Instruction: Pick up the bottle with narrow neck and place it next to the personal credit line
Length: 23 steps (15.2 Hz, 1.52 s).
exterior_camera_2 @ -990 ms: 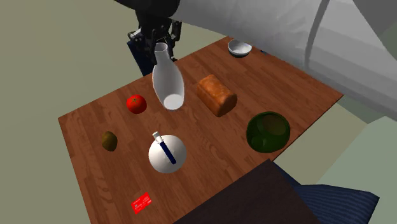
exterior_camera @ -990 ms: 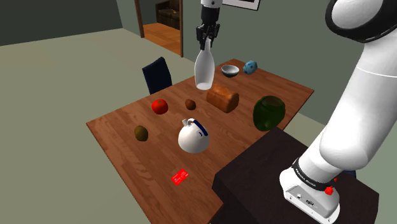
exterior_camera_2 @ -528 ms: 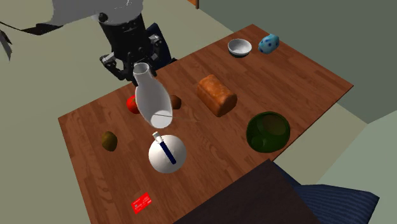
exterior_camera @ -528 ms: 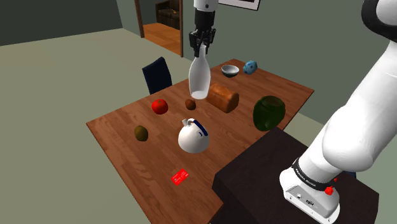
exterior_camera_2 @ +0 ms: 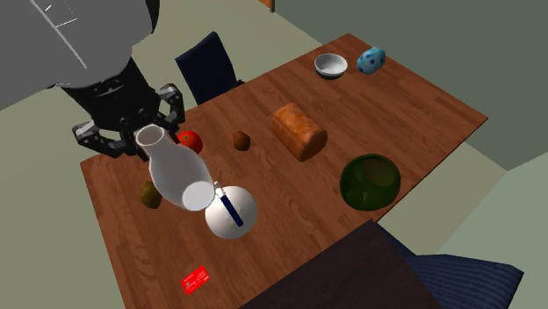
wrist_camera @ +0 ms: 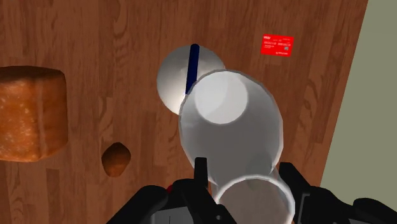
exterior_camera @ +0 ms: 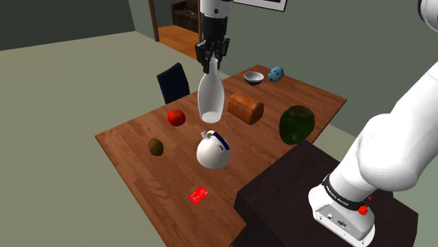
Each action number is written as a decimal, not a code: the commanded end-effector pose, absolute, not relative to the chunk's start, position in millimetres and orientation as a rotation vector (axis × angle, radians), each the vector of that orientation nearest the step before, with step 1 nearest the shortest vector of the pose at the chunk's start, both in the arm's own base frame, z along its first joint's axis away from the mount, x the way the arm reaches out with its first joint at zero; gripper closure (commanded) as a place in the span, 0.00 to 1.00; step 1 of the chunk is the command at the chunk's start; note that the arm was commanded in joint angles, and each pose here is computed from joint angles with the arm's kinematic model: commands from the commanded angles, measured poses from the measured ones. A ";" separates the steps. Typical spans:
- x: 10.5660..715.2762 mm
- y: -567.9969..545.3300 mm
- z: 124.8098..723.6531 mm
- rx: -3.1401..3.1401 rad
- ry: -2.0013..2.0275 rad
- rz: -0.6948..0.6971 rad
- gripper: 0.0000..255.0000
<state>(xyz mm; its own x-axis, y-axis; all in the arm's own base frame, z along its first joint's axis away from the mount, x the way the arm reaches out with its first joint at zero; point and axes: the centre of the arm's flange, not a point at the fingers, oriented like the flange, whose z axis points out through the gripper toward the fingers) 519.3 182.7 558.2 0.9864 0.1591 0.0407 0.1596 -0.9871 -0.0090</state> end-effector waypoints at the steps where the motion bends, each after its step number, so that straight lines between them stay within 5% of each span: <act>1: 501.5 204.2 559.9 -3.119 -0.248 -0.063 1.00; 23: 459.7 268.6 475.8 -3.119 -0.248 -0.063 1.00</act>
